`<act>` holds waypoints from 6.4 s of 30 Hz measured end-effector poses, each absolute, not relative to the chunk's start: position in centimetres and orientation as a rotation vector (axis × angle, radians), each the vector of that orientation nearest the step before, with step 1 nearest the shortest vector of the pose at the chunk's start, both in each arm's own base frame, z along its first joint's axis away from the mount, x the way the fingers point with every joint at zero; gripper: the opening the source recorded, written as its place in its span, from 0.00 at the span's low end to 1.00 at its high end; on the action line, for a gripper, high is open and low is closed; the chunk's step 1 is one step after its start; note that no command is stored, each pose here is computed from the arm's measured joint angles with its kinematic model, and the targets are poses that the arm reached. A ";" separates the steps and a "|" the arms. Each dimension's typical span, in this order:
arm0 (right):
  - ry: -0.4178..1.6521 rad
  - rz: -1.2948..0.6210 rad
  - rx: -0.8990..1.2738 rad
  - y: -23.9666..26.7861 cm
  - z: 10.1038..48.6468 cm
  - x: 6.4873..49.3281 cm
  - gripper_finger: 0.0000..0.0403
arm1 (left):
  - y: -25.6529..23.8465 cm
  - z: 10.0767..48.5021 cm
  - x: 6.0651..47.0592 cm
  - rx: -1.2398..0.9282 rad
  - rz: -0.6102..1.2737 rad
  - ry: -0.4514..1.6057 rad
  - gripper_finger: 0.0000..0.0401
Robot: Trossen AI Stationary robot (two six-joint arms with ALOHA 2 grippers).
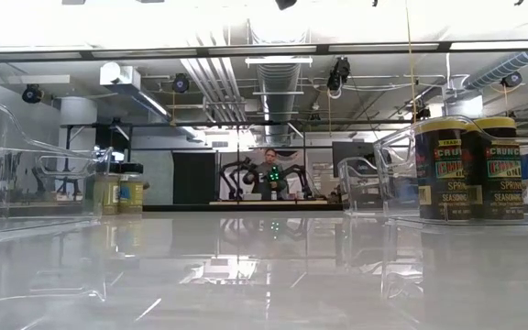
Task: Sort spices by type
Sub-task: Put the brown seasoning bottle into the bottom right transparent bin
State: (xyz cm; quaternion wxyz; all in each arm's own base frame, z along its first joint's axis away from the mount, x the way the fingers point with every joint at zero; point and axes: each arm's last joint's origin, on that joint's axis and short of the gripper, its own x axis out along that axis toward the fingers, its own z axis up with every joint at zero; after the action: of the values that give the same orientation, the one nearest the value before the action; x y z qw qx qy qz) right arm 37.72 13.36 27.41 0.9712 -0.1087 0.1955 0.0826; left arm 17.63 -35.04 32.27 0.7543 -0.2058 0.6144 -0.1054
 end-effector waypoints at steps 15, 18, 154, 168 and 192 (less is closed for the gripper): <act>0.394 0.168 -0.216 13.4 27.4 37.7 0.37 | -33.6 31.3 18.3 -0.445 -0.058 1.372 0.57; 0.394 0.166 -0.211 13.4 27.4 37.7 0.36 | -33.0 31.0 17.6 -0.412 0.026 1.442 0.58; 0.830 0.111 -0.082 13.9 25.2 33.0 0.49 | -15.7 22.6 32.9 -0.099 0.077 1.336 0.70; 0.768 0.135 -0.078 14.5 25.5 33.4 0.49 | -15.8 23.7 32.5 -0.064 0.107 1.276 0.72; 0.682 0.396 -0.309 14.8 27.1 43.6 0.83 | -17.7 29.6 18.8 0.124 0.307 0.675 0.71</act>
State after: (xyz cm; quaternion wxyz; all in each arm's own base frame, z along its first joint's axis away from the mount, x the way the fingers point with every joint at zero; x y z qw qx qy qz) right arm 43.57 14.77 27.07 0.9117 -0.1500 0.3308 0.1922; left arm 18.83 -17.69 29.55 0.9301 0.0606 0.3296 0.1501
